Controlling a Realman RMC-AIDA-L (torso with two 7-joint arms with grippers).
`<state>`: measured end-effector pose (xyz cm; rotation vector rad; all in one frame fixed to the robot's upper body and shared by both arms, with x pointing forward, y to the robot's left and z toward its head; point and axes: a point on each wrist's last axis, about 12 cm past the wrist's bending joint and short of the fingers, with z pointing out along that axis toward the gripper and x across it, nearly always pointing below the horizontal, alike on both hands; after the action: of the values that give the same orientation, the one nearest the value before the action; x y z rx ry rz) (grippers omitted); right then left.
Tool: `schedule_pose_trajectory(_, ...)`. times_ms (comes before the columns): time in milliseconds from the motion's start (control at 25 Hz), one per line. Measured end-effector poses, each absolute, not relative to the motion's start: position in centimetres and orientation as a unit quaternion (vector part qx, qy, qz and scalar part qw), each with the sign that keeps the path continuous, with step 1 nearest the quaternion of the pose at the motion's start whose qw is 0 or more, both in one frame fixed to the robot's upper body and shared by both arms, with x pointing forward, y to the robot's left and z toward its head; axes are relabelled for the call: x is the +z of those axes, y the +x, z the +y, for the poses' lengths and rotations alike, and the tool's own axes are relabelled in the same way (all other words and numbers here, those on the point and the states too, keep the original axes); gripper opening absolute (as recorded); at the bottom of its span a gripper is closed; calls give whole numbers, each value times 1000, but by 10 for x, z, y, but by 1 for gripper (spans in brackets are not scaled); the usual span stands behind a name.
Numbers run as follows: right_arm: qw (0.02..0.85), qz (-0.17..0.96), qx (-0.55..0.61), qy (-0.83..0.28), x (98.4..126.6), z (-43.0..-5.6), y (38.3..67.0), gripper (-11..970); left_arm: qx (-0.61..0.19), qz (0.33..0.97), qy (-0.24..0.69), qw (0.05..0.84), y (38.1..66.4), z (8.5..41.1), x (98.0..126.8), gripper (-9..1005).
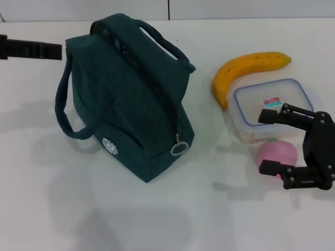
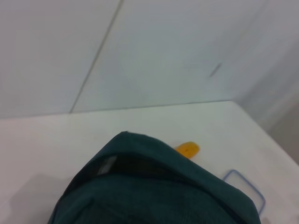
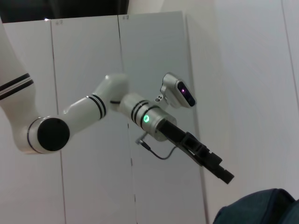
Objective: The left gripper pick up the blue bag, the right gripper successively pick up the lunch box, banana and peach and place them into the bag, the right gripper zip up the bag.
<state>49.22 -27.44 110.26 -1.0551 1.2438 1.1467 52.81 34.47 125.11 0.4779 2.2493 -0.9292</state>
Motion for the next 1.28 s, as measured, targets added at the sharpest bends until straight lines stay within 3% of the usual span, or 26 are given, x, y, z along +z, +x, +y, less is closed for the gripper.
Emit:
schedule_pose_trajectory(160,547,526,481,-440,1102,-277,491,874,-344,881,128,298,529,334,1260,863)
schedule_pose_trajectory(320,548,527,480,-437,1102,-278,491,874,-342,896,88,268,535,320,1248,862)
schedule_pose_trajectory(560,550,529,478,-434,1101,-279,491,874,-370,894,84,238,544,305,1230,860)
schedule_pose_trajectory(1280,551,532,479,-429,1101,-284,488,875,-345,904,89,235,560,287,1204,856)
